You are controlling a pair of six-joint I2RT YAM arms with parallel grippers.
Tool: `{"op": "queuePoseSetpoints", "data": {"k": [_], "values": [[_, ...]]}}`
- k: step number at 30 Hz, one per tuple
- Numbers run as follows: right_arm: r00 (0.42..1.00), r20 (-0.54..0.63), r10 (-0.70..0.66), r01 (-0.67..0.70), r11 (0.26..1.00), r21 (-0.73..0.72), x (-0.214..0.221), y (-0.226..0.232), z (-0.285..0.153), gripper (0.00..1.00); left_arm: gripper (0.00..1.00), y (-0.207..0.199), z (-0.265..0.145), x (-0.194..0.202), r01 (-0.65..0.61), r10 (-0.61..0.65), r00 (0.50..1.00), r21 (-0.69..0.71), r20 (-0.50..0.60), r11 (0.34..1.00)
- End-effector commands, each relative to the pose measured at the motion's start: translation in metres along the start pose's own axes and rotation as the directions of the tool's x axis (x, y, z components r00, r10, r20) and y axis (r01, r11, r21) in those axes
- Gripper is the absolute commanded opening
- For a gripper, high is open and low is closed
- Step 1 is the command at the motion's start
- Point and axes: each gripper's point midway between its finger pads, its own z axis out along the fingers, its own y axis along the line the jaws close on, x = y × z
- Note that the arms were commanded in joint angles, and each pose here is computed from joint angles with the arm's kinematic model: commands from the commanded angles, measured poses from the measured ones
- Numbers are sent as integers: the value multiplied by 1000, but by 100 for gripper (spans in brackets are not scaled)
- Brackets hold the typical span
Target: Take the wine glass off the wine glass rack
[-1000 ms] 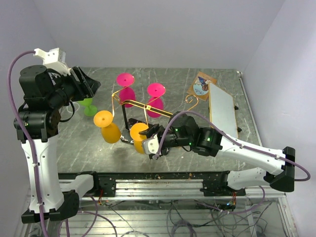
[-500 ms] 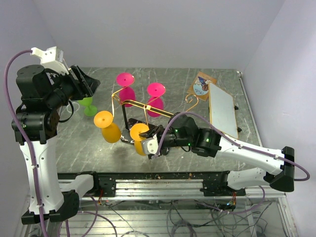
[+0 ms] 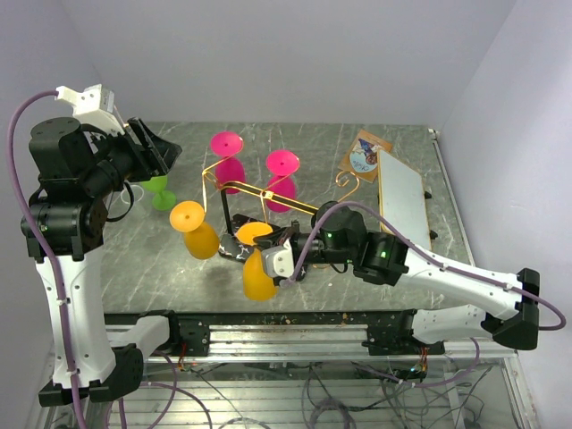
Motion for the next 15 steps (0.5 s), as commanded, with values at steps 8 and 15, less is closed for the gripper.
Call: {"op": "queuePoseSetpoints", "data": {"k": [8,15], "values": [[1000,-1,12,-12,994,106,-6,-19,-12,0,69,-16,-12,-4,6,-7,1000,50,12,999],[999,-33,10,-4,982,188,-1,-33,-18,0,69,-15,-11,-3,6,-6,1000,47,9,999]]}}
